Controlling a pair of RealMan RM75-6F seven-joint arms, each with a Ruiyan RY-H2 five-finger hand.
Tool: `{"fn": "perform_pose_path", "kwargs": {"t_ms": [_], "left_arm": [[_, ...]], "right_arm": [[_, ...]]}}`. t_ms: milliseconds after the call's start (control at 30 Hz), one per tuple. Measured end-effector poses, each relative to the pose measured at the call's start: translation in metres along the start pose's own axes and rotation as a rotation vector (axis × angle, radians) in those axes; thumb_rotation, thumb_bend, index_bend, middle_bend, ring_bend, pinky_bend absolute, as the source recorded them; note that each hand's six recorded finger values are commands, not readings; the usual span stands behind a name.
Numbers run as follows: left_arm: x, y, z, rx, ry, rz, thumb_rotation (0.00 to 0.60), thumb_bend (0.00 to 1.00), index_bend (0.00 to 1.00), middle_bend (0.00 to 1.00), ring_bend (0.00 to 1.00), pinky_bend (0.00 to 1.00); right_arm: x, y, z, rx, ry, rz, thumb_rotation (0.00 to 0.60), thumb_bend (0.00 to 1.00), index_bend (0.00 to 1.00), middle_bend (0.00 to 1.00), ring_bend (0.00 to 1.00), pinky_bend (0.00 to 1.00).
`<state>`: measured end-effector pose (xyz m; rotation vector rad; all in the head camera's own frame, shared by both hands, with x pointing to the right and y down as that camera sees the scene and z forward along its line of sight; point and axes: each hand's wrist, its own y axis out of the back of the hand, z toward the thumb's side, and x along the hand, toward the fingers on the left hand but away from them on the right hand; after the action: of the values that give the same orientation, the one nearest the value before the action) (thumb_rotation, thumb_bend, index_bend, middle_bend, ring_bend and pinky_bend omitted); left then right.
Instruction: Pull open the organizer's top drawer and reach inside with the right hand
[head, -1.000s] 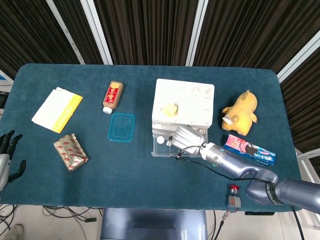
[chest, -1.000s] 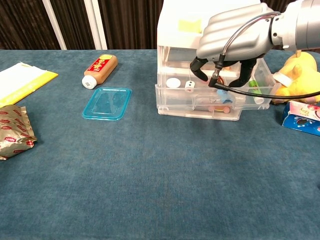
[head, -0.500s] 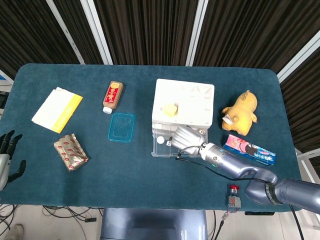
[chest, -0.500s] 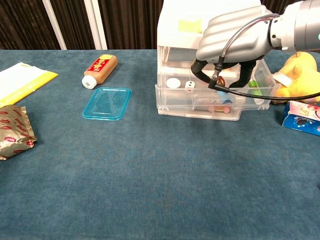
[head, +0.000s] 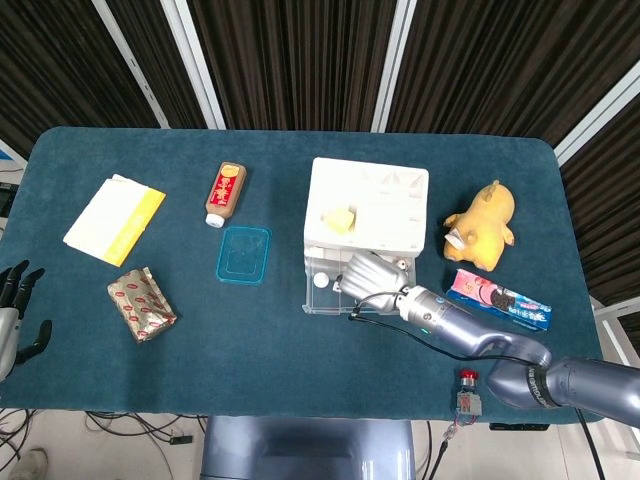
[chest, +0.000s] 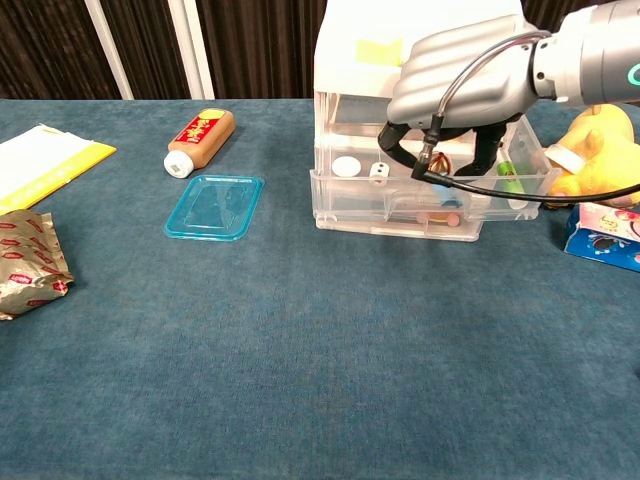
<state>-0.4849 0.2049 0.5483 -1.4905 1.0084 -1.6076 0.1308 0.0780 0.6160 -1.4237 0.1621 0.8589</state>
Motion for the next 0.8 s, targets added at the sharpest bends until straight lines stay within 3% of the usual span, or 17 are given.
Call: {"fn": "perform_pose_path", "kwargs": {"t_ms": [800], "left_arm": [[-0.0002,-0.0002,-0.0002,-0.001,0.001,-0.003,0.6,0.42,0.1,0.02,0.0,0.0]], "right_arm": [[-0.0019,-0.0007,-0.0008,0.006,-0.011,0.002,0.6,0.28,0.55,0.99,0.97,0.98]]}}
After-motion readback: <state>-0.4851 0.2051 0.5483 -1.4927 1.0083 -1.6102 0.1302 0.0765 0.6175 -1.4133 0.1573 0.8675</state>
